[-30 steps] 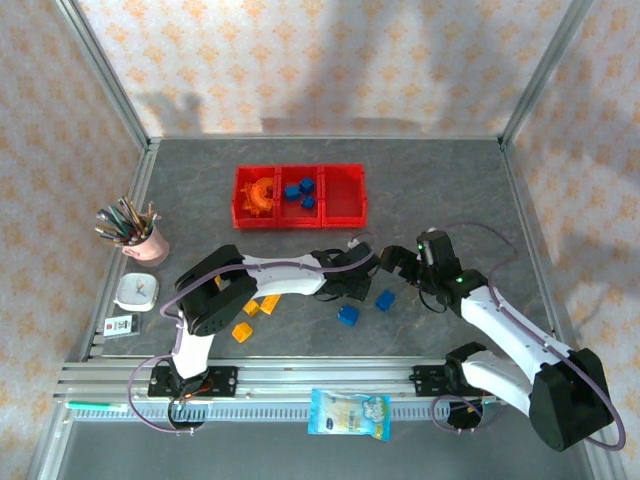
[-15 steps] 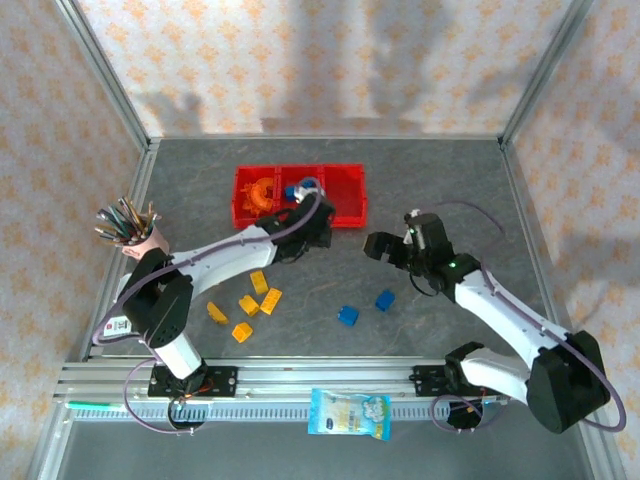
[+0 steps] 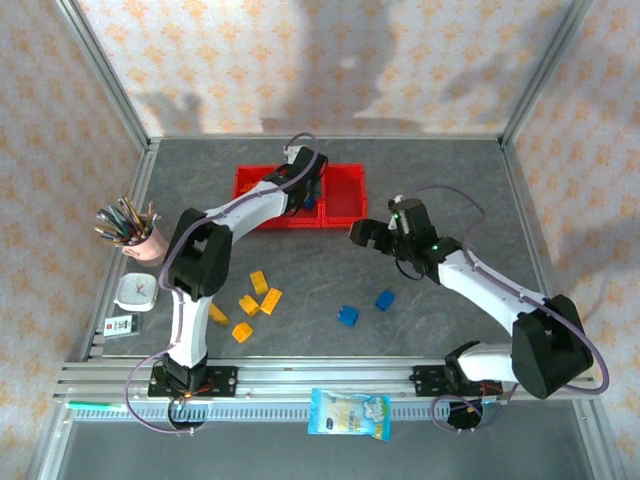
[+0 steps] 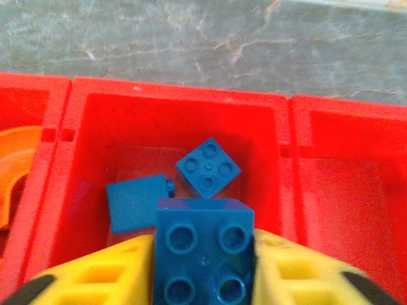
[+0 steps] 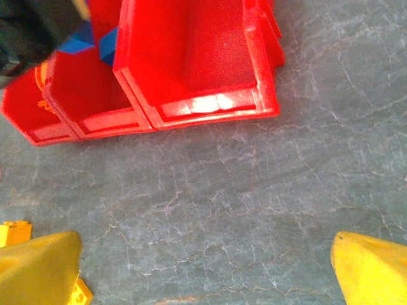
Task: Sort the legos into containers by color
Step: Place the lego in the container, then pick up the lego from the middle-left of the table, then place the lego in the container.
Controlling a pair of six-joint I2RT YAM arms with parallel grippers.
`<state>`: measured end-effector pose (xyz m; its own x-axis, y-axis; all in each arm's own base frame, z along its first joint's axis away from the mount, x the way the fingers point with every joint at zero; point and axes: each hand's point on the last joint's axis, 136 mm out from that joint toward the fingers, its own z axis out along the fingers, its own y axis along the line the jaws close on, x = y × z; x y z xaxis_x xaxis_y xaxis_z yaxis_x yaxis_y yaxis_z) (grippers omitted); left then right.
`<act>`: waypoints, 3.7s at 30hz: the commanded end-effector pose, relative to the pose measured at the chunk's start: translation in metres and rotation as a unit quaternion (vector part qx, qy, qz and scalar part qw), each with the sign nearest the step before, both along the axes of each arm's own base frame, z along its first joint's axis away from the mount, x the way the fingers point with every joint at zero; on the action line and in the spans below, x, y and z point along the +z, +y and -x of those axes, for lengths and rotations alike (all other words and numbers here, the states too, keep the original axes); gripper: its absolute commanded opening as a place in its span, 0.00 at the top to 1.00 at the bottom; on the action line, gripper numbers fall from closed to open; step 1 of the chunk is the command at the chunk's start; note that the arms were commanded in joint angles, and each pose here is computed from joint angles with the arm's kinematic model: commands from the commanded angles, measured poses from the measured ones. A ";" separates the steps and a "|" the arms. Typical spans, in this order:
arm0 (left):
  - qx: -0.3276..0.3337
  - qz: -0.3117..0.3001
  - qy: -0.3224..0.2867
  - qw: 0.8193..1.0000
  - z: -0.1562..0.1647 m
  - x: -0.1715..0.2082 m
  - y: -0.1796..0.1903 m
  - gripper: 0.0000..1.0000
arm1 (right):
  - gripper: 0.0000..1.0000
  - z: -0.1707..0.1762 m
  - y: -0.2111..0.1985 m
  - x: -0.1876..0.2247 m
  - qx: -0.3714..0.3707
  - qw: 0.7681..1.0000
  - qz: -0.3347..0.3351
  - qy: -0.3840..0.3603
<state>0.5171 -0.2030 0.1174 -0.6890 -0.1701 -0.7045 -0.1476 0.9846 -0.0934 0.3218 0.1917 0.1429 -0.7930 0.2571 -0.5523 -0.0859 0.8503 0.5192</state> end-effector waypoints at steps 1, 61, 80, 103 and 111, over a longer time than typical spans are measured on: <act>0.008 -0.017 -0.006 1.000 -0.005 0.019 0.008 0.53 | 0.00 -0.011 0.003 0.019 0.002 1.000 0.001 -0.031; -0.265 0.006 0.212 0.941 0.329 -0.096 -0.146 0.40 | 0.00 0.095 -0.066 -0.049 -0.088 0.994 -0.008 0.068; -0.191 0.008 0.111 0.975 0.269 -0.023 -0.097 0.65 | 0.00 0.077 -0.024 0.012 0.007 0.996 -0.086 -0.010; -0.022 0.007 0.020 1.000 -0.002 0.008 -0.002 0.66 | 0.00 -0.003 0.016 0.028 0.020 0.993 -0.112 -0.043; -0.019 0.025 0.026 0.999 -0.017 0.011 0.005 0.40 | 0.00 -0.008 0.013 0.026 0.021 0.994 -0.102 -0.036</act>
